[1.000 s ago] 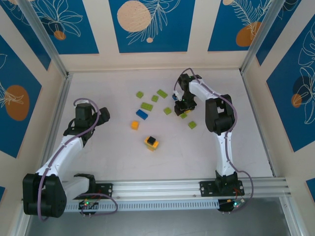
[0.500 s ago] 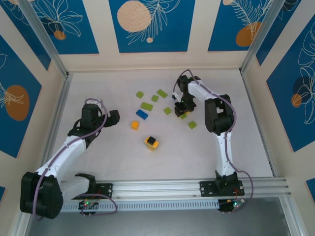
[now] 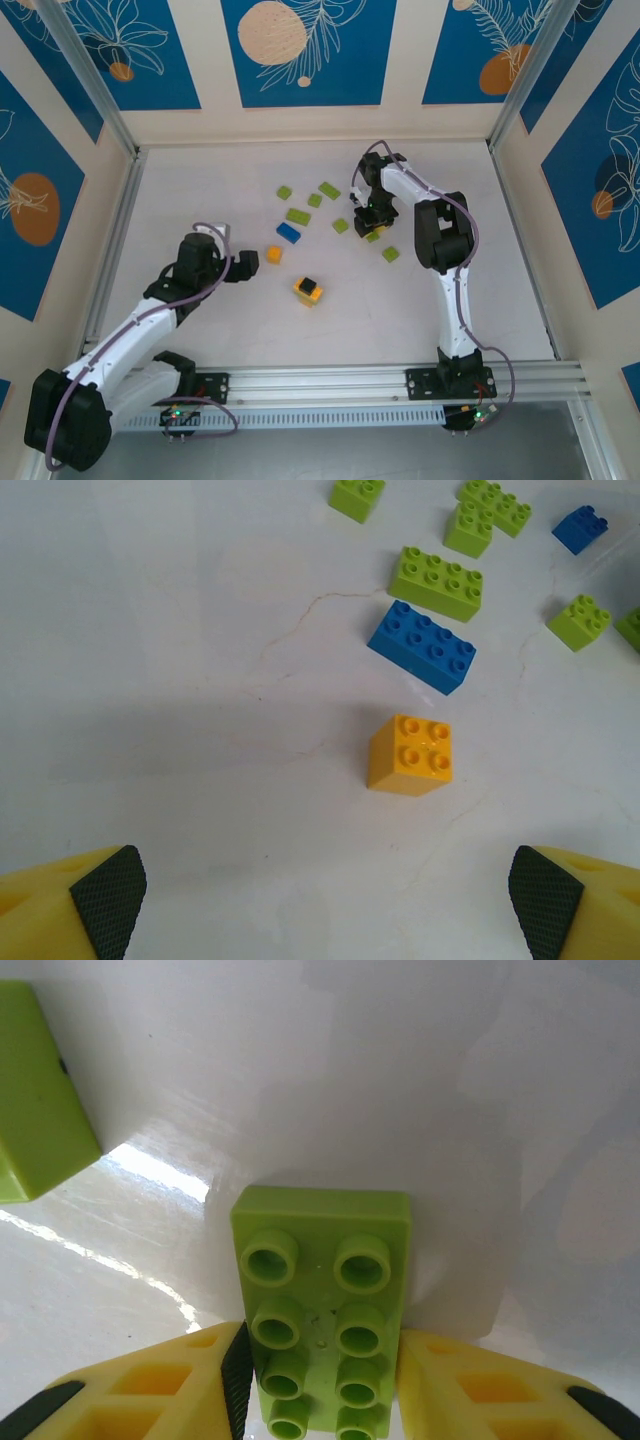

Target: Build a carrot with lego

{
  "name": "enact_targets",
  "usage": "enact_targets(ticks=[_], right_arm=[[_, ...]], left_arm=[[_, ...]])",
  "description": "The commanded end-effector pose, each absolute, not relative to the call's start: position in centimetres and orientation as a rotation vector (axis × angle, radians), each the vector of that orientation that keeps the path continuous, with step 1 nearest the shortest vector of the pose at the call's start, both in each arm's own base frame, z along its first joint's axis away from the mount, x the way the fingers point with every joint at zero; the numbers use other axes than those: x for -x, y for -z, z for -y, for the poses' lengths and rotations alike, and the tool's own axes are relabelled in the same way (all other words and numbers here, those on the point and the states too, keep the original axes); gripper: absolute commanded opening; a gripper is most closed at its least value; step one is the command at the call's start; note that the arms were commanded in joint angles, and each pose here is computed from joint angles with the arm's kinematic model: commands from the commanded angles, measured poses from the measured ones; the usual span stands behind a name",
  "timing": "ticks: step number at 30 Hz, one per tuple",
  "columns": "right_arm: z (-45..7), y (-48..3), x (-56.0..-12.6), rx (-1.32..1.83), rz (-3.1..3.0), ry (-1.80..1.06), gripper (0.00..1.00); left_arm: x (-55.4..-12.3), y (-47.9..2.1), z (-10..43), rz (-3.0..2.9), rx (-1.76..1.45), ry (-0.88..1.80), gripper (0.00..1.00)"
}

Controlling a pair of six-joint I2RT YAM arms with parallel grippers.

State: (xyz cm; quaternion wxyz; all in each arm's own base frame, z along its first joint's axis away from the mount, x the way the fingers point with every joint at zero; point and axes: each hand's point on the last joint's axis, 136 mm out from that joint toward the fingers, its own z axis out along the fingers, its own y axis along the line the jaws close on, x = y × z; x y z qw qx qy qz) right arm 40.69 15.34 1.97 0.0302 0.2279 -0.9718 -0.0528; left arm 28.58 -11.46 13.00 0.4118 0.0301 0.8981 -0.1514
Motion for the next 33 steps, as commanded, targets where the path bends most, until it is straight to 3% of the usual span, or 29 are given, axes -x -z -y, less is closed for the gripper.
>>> enact_targets(ticks=[1,11,17,33], right_arm=[[-16.7,-0.5,-41.2,-0.681,2.989,0.253,0.44],[-17.0,-1.1,-41.4,-0.660,3.004,0.298,0.34],[-17.6,-4.4,-40.5,-0.661,3.041,0.294,0.34],[-26.5,-14.0,-26.5,-1.300,2.860,0.269,0.34]], left_arm=[[-27.9,-12.3,11.9,-2.278,-0.121,0.388,0.96],[-27.7,-12.3,12.3,-2.273,-0.149,0.393,0.96],[-27.6,-12.4,12.5,-2.270,-0.159,0.392,0.96],[-27.5,-12.3,13.0,-2.270,-0.188,0.407,0.96]])
